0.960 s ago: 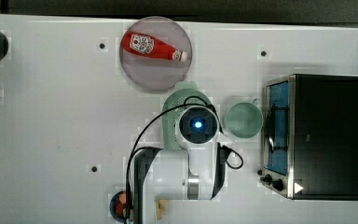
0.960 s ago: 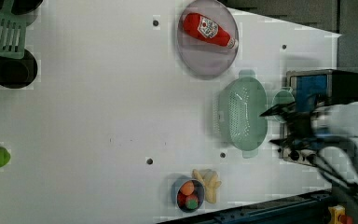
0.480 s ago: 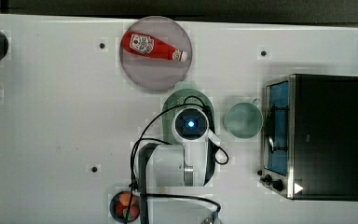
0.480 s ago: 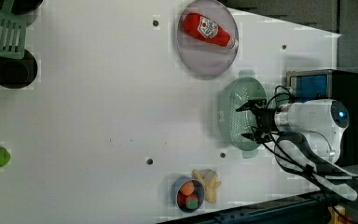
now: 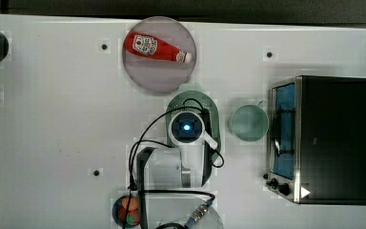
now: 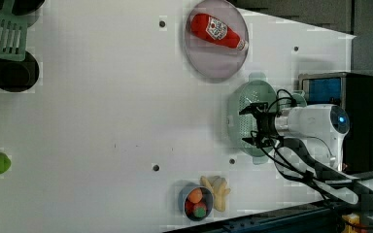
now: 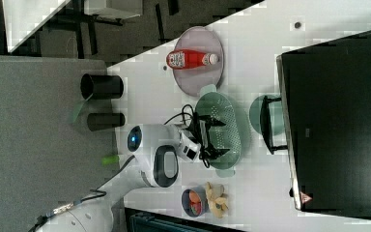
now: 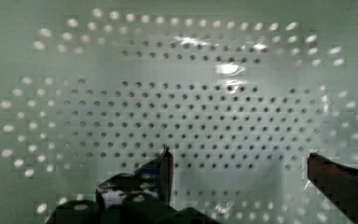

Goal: Drag strainer right to left.

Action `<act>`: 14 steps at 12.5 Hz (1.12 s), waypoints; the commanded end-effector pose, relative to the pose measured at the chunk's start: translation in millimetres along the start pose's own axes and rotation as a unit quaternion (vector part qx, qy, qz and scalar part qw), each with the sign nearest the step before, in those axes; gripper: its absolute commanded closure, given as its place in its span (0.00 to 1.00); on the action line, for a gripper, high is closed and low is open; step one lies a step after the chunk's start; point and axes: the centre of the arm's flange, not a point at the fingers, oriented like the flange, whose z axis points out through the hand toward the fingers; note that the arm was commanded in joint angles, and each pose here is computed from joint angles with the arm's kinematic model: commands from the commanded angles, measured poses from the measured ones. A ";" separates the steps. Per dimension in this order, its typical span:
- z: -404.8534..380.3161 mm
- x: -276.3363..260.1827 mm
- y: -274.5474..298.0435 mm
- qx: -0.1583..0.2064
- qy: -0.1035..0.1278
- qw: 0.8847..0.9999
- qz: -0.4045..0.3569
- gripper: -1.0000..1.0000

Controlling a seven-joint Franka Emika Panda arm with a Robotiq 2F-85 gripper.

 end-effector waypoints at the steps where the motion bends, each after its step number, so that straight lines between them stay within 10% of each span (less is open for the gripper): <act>1: -11.2 -30.6 -7.5 0.009 -0.008 0.999 0.032 0.00; 14: -10.0 -142.2 -7.8 -0.008 -0.064 0.998 0.028 0.00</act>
